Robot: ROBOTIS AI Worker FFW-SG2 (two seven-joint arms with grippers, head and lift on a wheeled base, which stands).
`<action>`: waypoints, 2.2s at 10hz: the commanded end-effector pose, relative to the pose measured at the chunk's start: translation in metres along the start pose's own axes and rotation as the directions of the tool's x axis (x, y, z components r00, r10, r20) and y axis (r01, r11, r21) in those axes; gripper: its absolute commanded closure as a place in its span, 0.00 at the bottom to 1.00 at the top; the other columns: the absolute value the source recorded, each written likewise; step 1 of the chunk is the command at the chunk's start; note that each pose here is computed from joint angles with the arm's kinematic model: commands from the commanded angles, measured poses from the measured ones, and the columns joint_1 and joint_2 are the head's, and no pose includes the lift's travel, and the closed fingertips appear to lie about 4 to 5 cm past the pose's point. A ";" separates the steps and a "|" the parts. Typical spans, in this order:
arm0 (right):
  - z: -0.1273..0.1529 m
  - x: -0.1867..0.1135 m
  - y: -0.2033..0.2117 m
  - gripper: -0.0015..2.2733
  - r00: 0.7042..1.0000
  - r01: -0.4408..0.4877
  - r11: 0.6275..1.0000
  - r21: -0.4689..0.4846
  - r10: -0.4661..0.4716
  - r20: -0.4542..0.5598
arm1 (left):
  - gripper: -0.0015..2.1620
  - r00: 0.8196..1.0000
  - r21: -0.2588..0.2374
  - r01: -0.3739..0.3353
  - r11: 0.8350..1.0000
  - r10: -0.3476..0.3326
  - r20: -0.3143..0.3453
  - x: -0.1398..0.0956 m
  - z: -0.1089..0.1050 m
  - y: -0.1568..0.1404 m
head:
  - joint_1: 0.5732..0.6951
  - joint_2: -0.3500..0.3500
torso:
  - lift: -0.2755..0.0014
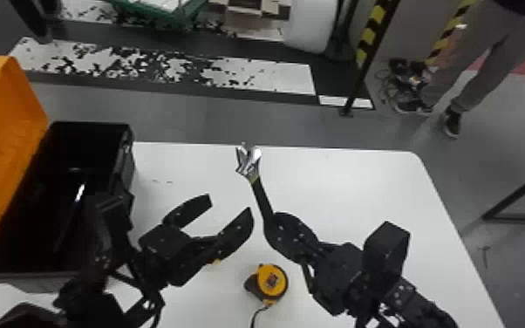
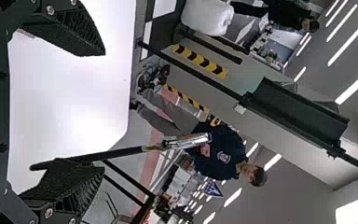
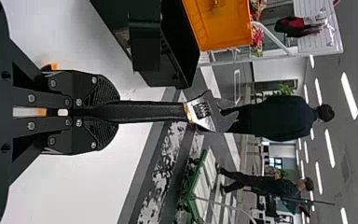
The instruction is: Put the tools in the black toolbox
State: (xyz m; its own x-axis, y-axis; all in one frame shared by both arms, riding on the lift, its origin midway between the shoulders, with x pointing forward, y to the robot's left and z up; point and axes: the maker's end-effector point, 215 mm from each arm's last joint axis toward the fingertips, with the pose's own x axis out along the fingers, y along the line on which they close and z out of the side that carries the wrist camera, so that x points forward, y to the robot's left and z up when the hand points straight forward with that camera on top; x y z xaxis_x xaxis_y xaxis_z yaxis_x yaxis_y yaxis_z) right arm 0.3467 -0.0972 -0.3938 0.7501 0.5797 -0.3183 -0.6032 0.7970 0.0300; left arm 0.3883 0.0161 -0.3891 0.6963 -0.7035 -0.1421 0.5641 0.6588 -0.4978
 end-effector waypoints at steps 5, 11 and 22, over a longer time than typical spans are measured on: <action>-0.004 0.006 0.017 0.99 0.999 -0.045 0.999 -0.016 0.045 -0.005 | 0.07 1.000 -0.007 0.016 1.000 -0.016 -0.016 0.008 0.006 -0.012 | 1.00 0.33 | 0.85; -0.009 0.010 0.020 0.99 0.999 -0.053 0.998 -0.019 0.053 -0.012 | 0.45 0.994 -0.031 0.100 0.994 -0.101 -0.028 0.012 0.010 -0.037 | 1.00 0.32 | 0.85; -0.014 -0.003 0.011 0.02 1.000 -0.007 1.000 0.005 0.008 -0.011 | 0.99 0.991 0.019 0.078 0.997 -0.075 -0.110 0.012 0.002 -0.028 | 1.00 0.27 | 0.85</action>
State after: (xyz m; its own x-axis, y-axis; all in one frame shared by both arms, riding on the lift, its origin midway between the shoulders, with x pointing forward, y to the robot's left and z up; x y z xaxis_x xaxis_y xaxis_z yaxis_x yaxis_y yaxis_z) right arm 0.3365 -0.0888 -0.4047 0.7399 0.5888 -0.3253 -0.6137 0.7889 0.0320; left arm 0.3791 -0.0129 -0.3766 0.5931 -0.7803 -0.1986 0.6266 0.6022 -0.4948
